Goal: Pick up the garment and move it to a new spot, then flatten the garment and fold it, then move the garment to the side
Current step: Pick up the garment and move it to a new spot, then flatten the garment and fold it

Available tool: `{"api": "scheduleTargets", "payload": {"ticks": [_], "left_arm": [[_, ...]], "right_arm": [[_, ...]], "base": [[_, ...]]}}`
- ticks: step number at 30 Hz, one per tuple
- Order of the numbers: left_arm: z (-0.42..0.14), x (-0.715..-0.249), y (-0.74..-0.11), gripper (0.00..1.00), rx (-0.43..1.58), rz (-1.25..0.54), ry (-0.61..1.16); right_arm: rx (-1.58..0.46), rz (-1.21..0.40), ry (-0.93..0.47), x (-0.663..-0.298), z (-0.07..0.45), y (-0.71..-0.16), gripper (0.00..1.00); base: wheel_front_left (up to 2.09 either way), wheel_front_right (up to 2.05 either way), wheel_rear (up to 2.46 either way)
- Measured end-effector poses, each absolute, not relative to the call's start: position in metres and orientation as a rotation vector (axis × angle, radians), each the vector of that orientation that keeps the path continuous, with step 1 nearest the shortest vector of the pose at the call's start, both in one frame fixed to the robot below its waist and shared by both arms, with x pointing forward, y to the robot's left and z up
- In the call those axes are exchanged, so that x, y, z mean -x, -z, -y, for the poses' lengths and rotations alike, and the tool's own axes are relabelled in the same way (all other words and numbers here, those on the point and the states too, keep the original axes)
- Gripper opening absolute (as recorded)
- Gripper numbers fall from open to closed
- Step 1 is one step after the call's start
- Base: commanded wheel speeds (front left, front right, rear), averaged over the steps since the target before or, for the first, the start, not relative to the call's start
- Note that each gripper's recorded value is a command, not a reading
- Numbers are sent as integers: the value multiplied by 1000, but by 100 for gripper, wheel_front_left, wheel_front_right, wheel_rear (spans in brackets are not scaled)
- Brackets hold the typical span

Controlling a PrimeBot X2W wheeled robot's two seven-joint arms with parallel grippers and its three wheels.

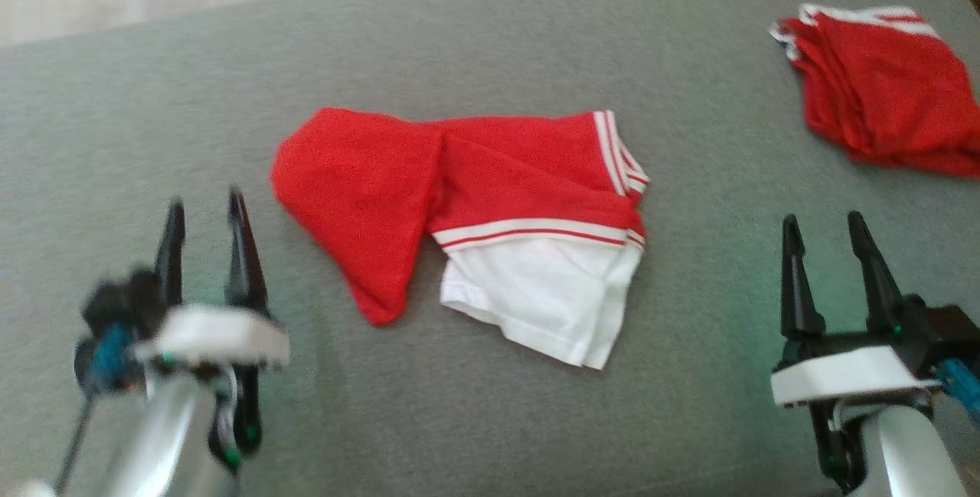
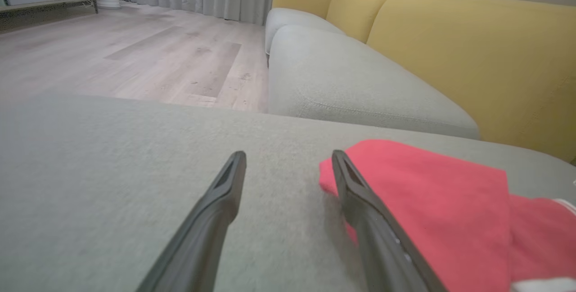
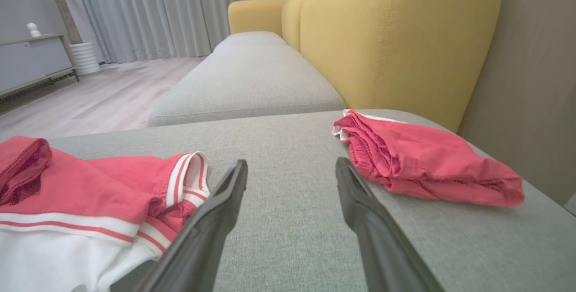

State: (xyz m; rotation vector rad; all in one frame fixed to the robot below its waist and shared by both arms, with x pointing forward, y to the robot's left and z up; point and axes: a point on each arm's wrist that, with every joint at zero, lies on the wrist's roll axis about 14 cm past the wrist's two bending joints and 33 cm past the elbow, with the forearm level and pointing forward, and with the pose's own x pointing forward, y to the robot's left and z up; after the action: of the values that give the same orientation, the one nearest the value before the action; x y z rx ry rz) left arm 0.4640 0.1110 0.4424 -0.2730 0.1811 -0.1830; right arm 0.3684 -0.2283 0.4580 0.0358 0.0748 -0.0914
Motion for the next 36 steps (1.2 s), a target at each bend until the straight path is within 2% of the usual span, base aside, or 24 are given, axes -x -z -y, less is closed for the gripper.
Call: {"api": "scheduleTargets", "payload": {"ticks": [12, 23, 36], "left_arm": [[-155, -374, -465, 100, 195, -73, 24], [-189, -307, -457, 100, 121, -81, -63], [-186, -303, -446, 100, 118, -114, -27]], "right_arm": [[-14, -75, -1, -371, 200, -458, 100], [-27, -122, -79, -353, 175, -444, 100], [-51, -149, -92, -347, 168, -436, 100]], "base": [[0, 0, 0], [0, 0, 0], [0, 0, 0]]}}
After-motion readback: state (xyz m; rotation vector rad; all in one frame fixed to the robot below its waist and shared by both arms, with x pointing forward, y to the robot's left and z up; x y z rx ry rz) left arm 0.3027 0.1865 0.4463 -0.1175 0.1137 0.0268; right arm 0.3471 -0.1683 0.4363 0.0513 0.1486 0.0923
